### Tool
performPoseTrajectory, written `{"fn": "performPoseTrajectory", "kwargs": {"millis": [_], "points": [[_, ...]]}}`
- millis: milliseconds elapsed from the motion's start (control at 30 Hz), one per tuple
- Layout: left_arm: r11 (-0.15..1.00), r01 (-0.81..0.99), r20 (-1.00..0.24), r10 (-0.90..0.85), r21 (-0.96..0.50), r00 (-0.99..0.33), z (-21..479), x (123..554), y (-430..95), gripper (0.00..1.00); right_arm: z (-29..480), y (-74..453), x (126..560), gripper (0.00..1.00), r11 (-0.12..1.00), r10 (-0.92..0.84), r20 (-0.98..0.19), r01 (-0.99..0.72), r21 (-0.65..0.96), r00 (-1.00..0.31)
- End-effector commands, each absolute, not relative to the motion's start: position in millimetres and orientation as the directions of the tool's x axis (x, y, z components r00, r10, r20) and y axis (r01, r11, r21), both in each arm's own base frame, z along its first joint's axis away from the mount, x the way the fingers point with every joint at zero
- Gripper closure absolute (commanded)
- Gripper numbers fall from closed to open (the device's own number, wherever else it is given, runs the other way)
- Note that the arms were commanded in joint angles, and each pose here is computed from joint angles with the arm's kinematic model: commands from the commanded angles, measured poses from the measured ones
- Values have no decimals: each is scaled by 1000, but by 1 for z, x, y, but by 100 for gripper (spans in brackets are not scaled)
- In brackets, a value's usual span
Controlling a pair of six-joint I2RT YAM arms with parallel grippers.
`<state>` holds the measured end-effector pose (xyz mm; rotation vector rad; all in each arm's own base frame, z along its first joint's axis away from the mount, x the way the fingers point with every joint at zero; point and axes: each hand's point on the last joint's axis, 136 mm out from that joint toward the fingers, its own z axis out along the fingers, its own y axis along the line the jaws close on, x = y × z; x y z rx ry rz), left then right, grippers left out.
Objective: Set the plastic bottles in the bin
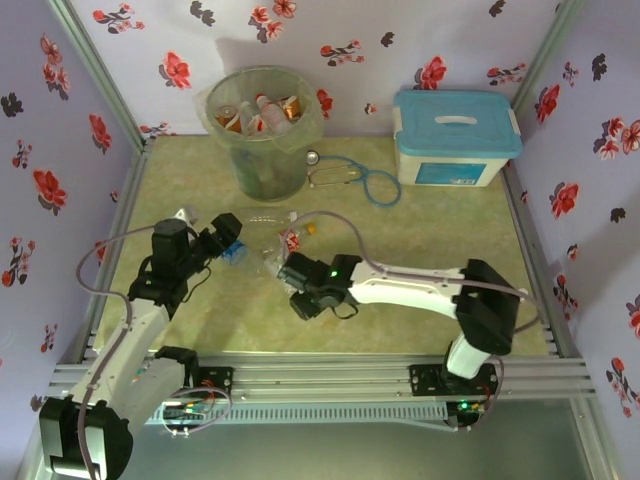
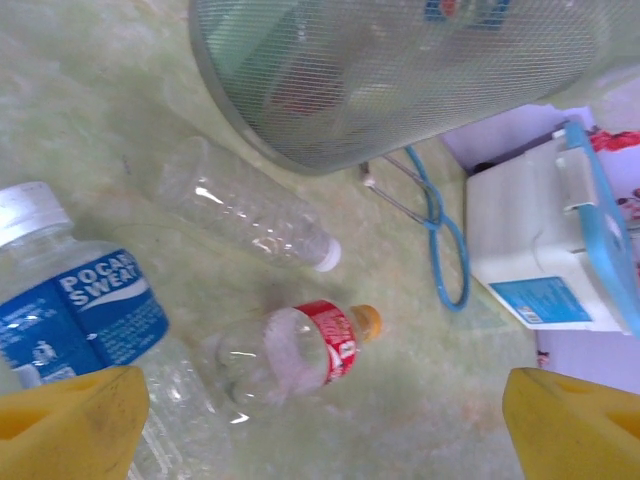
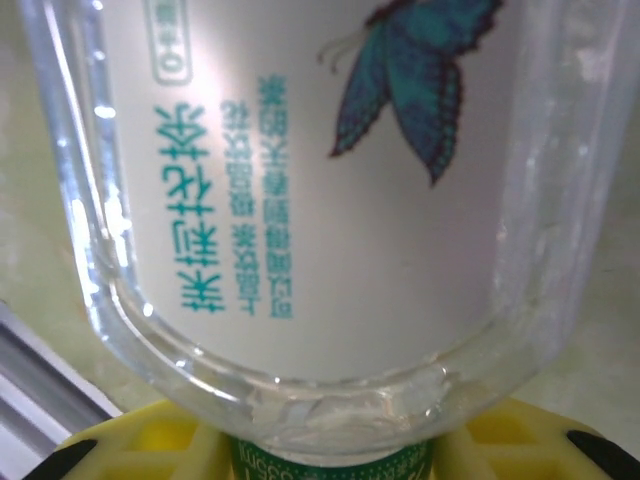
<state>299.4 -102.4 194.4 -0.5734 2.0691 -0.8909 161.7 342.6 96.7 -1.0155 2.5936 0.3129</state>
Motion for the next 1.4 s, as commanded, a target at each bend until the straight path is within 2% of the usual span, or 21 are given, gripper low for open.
{"fn": "performPoseTrajectory", "kwargs": {"millis": [0, 67, 167, 433, 667, 1067, 1233, 1300, 1367], "points": [[550, 28, -465, -676, -834, -571, 230, 303, -118, 5, 113, 325, 185, 69, 746, -570, -463, -664, 55, -679], [486, 86, -439, -683, -870, -584, 240, 302, -131, 1, 123, 324, 198, 69, 767, -503, -502, -631, 115, -703], [418, 157, -420, -668, -895, -614, 251, 300, -153, 0, 138, 331, 209, 69, 761, -433, -556, -618, 196, -709], [383, 220, -412, -544, -897, -731, 242, 293, -223, 0, 146, 339, 223, 71, 761, -394, -595, -612, 216, -701], [334, 214, -368, -516, -918, -774, 229, 301, -255, 2, 151, 349, 223, 70, 740, -369, -614, -620, 260, -698], [319, 196, -341, -500, -927, -796, 220, 306, -269, 37, 148, 350, 234, 69, 763, -333, -648, -599, 242, -685], [329, 174, -330, -510, -928, -794, 210, 308, -267, 42, 151, 351, 237, 60, 767, -327, -657, -597, 235, -679], [335, 164, -326, -517, -928, -792, 205, 309, -265, 43, 151, 351, 238, 53, 769, -324, -659, -595, 233, -678], [339, 155, -324, -527, -928, -785, 203, 313, -262, 44, 152, 349, 239, 39, 774, -328, -659, -592, 223, -677]]}}
